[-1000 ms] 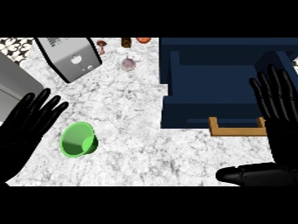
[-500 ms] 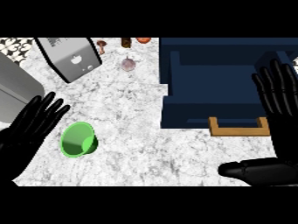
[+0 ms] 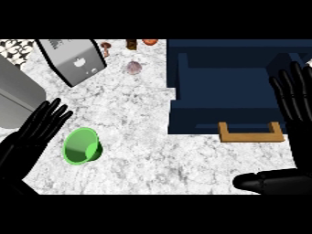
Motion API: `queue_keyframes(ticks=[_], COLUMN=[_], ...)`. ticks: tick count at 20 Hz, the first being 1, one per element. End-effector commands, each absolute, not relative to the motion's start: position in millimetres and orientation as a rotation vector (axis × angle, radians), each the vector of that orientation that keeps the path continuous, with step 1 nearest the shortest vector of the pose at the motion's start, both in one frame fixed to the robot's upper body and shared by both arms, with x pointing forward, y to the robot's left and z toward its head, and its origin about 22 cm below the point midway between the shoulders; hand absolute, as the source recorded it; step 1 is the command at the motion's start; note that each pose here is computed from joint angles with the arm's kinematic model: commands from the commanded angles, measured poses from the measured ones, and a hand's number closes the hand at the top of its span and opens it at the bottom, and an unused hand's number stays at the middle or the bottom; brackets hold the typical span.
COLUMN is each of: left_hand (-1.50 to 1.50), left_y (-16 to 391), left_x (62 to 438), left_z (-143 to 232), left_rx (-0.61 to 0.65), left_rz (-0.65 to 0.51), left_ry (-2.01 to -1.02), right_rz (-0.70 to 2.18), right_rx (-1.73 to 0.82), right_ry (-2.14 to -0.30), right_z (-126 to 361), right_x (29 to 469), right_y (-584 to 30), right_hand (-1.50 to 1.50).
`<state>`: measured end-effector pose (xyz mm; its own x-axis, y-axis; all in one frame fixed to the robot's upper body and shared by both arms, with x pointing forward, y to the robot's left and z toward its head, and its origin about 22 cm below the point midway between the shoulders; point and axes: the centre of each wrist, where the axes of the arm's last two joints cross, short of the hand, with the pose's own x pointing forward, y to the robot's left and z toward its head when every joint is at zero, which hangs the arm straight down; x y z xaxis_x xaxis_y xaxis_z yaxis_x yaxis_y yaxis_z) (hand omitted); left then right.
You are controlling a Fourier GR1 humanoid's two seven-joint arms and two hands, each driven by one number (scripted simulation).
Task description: Pick up the cup, place it into the drawer and close the drawer
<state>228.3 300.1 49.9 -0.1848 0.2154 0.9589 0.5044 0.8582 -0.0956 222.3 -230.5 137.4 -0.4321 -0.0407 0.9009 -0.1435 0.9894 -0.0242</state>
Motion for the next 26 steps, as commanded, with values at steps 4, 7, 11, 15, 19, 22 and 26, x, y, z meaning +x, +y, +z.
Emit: queue_keyframes(ticks=[4,7,11,15,19,22,26], left_hand=[-1.50,-1.50,-1.50,-1.50,-1.50,-1.50,-1.50], left_y=[327,320,345,341,351,330,341], left_x=[229,229,252,237,246,270,260], left_z=[3,-7,-26,-43,-59,-64,-90], left_rx=[-0.469,-0.483,-0.457,-0.463,-0.431,-0.434,-0.415], left_rz=[-0.264,-0.262,-0.280,-0.287,-0.286,-0.305,-0.255], left_ry=[-1.736,-1.729,-1.709,-1.695,-1.676,-1.668,-1.657], right_rz=[0.107,0.121,0.129,0.142,0.104,0.125,0.130], right_rx=[0.120,0.126,0.147,0.142,0.137,0.149,0.132], right_ry=[-2.004,-1.996,-2.005,-2.005,-2.004,-1.999,-2.012], right_z=[136,150,150,134,128,143,140], right_x=[218,233,227,225,220,234,234], right_y=[-238,-226,-246,-231,-232,-241,-240], right_hand=[-1.50,-1.50,-1.50,-1.50,-1.50,-1.50,-1.50])
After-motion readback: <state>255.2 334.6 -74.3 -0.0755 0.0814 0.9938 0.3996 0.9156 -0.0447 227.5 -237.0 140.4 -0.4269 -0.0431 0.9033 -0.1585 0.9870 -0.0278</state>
